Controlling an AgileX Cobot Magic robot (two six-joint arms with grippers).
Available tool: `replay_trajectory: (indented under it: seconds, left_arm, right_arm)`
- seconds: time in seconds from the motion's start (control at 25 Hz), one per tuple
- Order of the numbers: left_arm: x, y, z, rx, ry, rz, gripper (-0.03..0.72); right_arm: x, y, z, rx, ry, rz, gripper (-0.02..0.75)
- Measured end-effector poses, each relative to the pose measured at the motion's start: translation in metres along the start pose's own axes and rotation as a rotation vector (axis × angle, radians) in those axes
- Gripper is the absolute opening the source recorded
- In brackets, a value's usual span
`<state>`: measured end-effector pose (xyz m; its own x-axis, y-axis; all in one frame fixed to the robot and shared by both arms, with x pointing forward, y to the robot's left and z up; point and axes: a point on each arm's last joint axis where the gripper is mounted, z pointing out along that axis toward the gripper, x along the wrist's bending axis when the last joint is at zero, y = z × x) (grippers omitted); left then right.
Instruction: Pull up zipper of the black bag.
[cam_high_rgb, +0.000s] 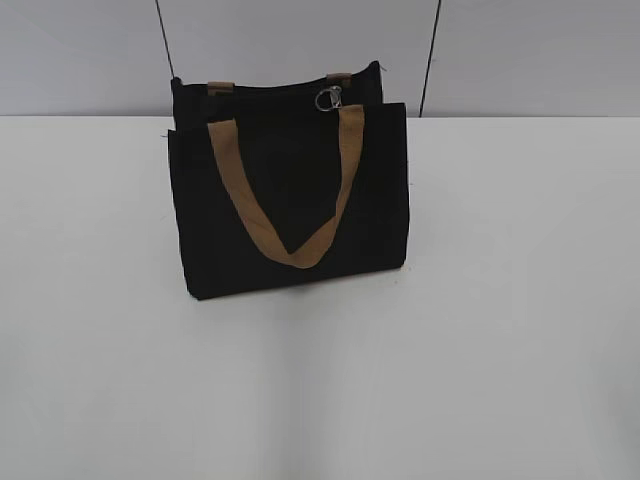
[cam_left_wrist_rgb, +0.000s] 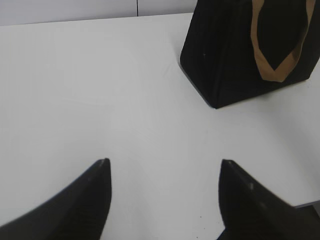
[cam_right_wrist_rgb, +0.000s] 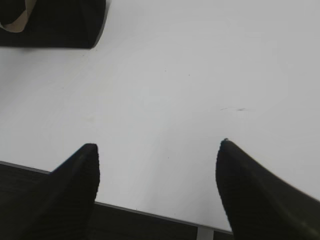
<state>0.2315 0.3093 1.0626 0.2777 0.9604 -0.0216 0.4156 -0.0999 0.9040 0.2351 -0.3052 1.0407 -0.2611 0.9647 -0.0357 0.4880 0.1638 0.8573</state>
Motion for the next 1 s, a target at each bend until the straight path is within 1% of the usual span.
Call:
replay_trajectory:
  seconds: [0.16,0.28,0.52,0.64,0.84,1.0]
  left_arm:
    - [-0.0001,-0.0001,-0.0004,-0.003,0.008,-0.004,0.486]
    - [-0.0006,-0.0005,-0.001,-0.006,0.058,-0.028,0.465]
    - [-0.0024,-0.0009,-0.0017,-0.01,0.207,-0.098,0.437]
    - [-0.0031,-0.001,-0.0019,-0.011,0.26,-0.122,0.419]
    - [-0.0034,-0.0011,-0.002,-0.011,0.285,-0.134,0.391]
    - [-0.0034,-0.0011,-0.002,-0.011,0.285,-0.134,0.383]
  right_arm:
    - [0.0,0.0001,0.0,-0.001,0.0,-0.001,0.554]
    - [0.0001,0.0,0.0,0.0,-0.011,0.006,0.554]
    - [0.0006,-0.0001,-0.0004,0.003,-0.1,0.059,0.554]
    - [0.001,-0.0002,-0.0006,0.005,-0.164,0.097,0.554]
    - [0.0016,-0.0003,-0.0009,0.009,-0.256,0.152,0.554]
    - [0.0016,-0.0003,-0.0009,0.009,-0.258,0.153,0.554]
